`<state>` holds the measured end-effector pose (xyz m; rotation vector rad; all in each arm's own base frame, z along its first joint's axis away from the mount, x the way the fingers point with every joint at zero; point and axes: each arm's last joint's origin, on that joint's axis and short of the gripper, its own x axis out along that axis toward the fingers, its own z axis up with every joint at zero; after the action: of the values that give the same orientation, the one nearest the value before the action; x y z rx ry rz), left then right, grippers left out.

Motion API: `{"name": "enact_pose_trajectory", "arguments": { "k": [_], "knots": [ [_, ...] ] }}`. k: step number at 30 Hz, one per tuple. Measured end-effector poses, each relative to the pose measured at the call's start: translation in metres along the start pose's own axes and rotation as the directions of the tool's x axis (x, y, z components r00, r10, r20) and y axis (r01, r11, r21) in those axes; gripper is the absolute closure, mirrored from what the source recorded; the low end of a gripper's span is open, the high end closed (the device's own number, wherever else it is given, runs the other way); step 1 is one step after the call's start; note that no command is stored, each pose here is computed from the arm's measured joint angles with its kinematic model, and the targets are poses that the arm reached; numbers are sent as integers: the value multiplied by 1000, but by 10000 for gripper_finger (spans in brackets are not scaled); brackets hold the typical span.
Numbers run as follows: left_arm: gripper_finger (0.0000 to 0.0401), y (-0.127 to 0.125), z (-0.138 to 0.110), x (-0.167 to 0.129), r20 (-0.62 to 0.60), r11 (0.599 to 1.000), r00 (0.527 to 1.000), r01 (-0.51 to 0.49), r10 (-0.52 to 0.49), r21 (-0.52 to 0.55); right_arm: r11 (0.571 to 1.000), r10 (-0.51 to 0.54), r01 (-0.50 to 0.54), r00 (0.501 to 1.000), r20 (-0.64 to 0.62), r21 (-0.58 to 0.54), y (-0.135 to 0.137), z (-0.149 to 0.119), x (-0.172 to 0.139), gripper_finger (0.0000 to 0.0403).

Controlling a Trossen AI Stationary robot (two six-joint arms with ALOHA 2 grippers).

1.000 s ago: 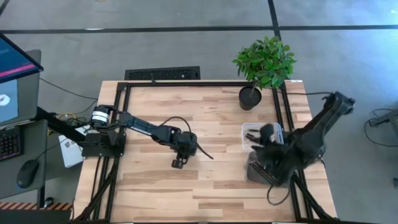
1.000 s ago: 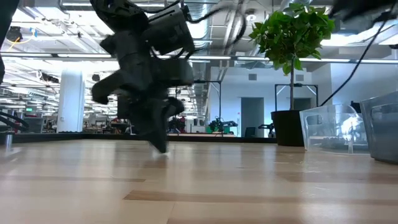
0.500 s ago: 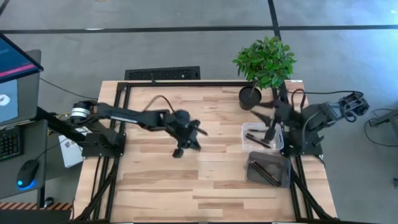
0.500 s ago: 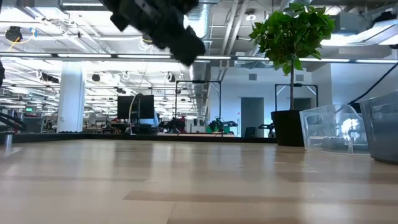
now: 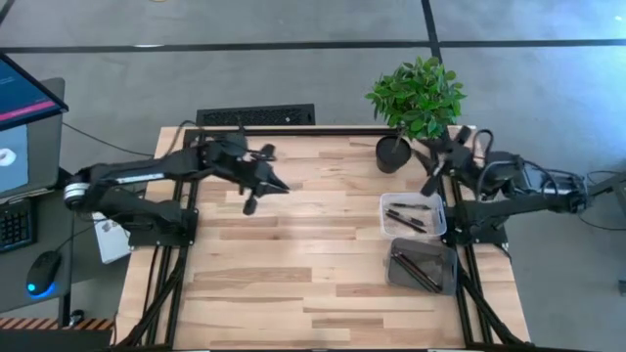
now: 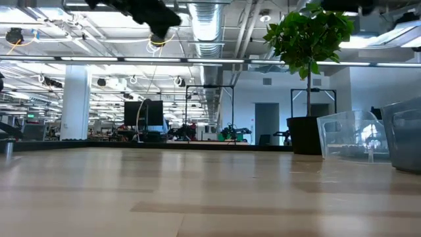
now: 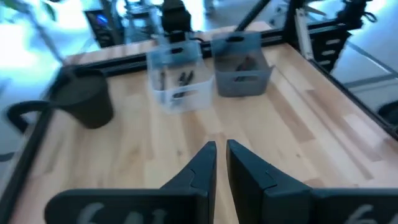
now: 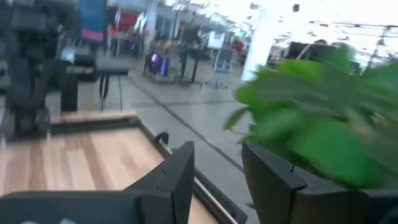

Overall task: Sort pens & pencils
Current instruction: Return to Home Position

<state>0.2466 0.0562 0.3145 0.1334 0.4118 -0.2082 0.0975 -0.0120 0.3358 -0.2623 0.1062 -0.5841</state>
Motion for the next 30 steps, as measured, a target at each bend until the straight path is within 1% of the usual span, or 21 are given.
{"name": "enact_pose_trajectory", "arguments": {
  "k": [5,9,11,13,14,16,17,19,20,23,25,28,30],
  "knots": [
    [372,-14,-23,-37,30,994,994,-106,106,9,994,-55,48,996,66,102,-14,-27,-24,244],
    [372,-28,-45,-63,120,975,969,-221,217,20,987,-79,60,989,122,152,-20,-48,-39,246],
    [372,-33,-55,-74,174,953,939,-304,297,13,983,-97,68,982,164,173,-24,-54,-46,245],
    [372,-39,-69,-83,189,926,908,-378,375,-22,982,-113,83,979,173,172,-23,-58,-46,244],
    [372,-41,-74,-87,205,909,887,-416,414,-39,983,-114,89,981,155,160,-22,-60,-45,243],
    [372,-45,-85,-94,216,875,848,-479,483,-76,979,-167,147,977,133,142,-23,-60,-45,242],
    [372,-46,-90,-96,214,858,831,-504,513,-96,978,-177,159,975,133,136,-23,-58,-43,241],
    [372,-51,-98,-102,217,821,792,-554,570,-134,982,-168,157,981,99,109,-20,-64,-41,241],
    [372,-52,-103,-104,212,810,782,-568,586,-146,980,-168,156,981,96,120,-20,-64,-41,241],
    [372,-58,-113,-108,249,805,765,-571,593,-162,974,-161,139,980,117,181,-23,-63,-45,243],
    [372,-62,-117,-111,276,804,756,-571,593,-163,978,-136,119,986,92,169,-20,-67,-43,243],
    [372,-65,-122,-113,305,803,745,-573,594,-165,976,-120,95,985,122,197,-16,-70,-40,241],
    [372,-67,-127,-114,316,800,738,-576,597,-167,981,-103,82,988,116,178,-8,-79,-32,241]
  ]
}}
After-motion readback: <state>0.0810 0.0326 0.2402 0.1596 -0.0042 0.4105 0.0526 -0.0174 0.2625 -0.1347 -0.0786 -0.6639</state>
